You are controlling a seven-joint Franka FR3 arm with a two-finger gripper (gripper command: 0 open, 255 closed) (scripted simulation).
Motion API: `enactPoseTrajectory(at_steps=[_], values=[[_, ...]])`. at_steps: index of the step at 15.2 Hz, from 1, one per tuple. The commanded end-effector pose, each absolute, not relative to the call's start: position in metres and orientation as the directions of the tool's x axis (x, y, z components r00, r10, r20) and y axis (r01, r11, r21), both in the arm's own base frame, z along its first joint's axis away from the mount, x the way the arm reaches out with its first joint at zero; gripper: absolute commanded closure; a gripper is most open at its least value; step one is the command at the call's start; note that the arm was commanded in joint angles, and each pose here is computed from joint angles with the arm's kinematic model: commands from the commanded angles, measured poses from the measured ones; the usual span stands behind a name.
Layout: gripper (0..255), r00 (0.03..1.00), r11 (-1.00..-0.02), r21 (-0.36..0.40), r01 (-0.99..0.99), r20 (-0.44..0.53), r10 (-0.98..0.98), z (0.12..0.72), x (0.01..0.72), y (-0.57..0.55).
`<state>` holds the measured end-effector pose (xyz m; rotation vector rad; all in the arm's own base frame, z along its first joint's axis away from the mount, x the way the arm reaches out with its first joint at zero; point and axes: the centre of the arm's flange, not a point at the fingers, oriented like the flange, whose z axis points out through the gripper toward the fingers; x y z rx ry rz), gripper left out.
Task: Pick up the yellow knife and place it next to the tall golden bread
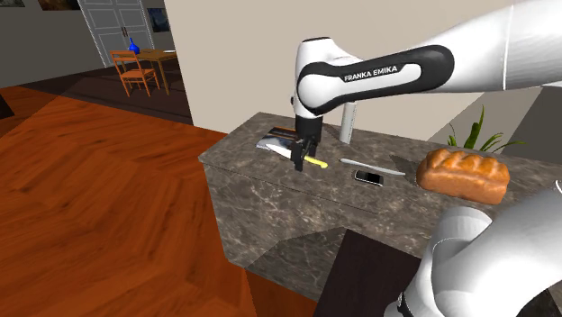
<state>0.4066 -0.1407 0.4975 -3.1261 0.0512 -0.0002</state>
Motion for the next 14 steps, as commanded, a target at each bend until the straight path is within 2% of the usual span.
enactPoseTrajectory(at_steps=[1,14], values=[[0,0.999,-0.999,-0.016,-0.034,0.004,-0.035,0.486,0.420,-0.159],[0,0.998,-0.998,-0.031,-0.050,0.030,-0.051,0.420,0.503,-0.294]])
